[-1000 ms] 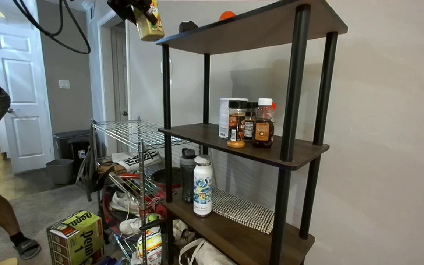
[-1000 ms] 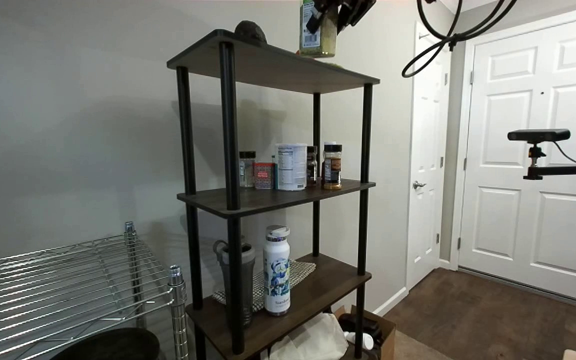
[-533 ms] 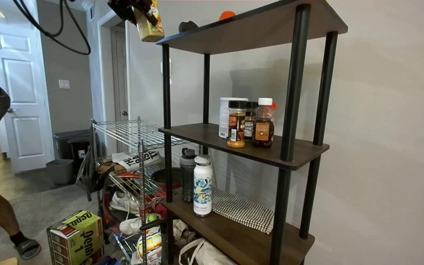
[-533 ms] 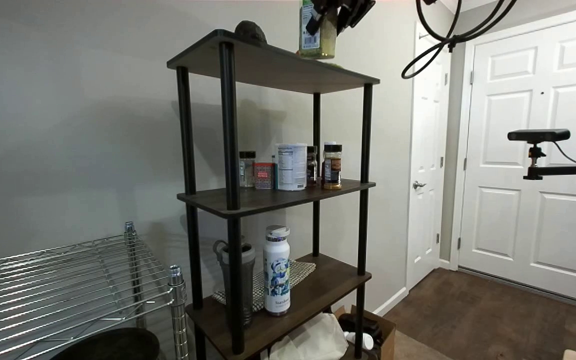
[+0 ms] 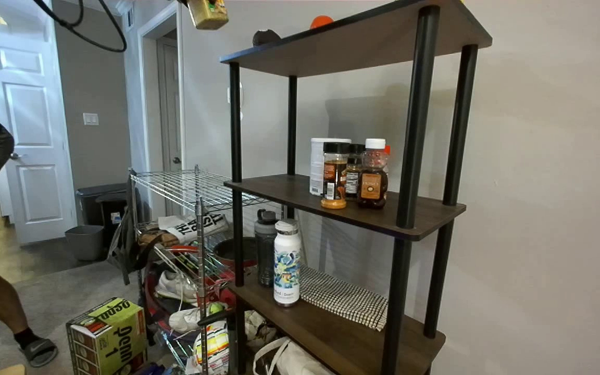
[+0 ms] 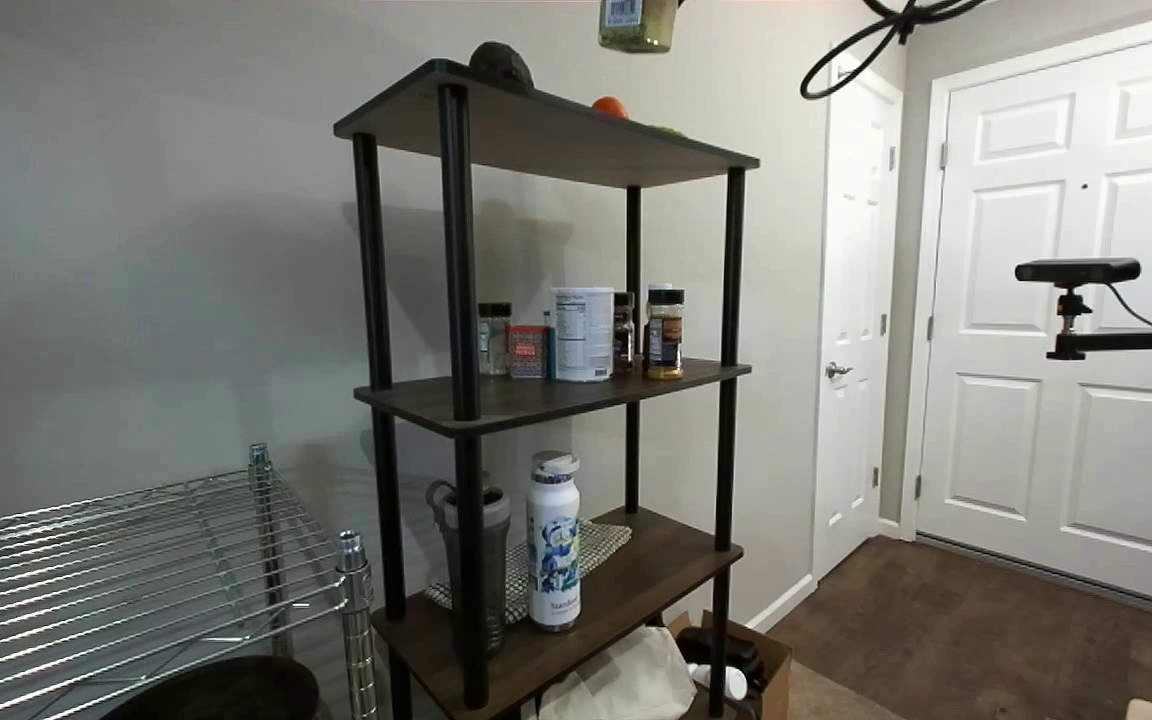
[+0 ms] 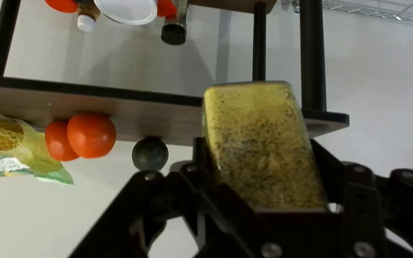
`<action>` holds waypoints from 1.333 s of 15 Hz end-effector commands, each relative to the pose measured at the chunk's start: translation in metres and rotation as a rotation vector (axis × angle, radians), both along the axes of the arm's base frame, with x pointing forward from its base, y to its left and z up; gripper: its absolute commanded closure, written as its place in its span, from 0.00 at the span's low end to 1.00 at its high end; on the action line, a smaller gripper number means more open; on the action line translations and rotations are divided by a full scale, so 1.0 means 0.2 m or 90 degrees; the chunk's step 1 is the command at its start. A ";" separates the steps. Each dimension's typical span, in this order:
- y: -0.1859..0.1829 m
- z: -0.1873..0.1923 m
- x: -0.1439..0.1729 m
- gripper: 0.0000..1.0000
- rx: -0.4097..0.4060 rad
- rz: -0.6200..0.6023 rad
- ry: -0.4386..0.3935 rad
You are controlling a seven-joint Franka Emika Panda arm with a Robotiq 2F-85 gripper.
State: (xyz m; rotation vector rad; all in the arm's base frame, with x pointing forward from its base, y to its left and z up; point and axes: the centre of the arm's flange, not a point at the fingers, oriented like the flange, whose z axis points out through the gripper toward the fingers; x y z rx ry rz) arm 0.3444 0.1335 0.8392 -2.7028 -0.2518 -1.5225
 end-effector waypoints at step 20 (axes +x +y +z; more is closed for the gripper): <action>-0.05 0.25 0.54 0.58 -0.080 -0.092 0.009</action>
